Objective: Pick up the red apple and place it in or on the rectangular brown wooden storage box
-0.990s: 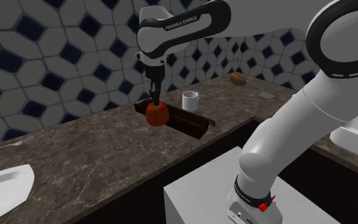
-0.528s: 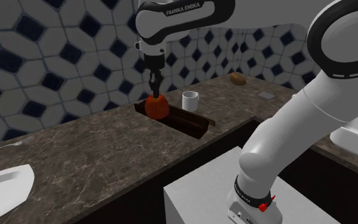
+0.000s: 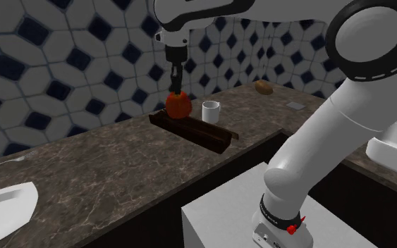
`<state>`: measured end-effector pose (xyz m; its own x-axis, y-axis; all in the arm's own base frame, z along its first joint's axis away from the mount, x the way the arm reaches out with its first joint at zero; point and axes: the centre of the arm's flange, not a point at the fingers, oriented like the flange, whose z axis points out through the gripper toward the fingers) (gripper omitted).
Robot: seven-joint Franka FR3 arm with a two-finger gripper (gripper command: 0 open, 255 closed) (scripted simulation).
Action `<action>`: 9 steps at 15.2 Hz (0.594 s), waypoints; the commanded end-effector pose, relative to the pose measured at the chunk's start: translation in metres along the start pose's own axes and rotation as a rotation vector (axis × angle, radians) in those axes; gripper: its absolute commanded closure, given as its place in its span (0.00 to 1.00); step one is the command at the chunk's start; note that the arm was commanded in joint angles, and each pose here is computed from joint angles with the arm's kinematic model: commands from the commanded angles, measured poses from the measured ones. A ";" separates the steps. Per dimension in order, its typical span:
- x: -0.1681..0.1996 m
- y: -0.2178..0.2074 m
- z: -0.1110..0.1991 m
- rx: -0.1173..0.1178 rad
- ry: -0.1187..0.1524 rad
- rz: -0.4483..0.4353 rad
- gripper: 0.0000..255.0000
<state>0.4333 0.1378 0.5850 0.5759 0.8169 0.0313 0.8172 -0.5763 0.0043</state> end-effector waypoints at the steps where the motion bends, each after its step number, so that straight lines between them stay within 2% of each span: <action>1: -0.008 0.024 -0.011 0.000 0.000 0.000 1.00; 9: -0.035 0.119 -0.047 0.000 0.000 0.000 1.00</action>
<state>0.5030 0.0491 0.6267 0.5763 0.8166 0.0315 0.8169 -0.5767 0.0044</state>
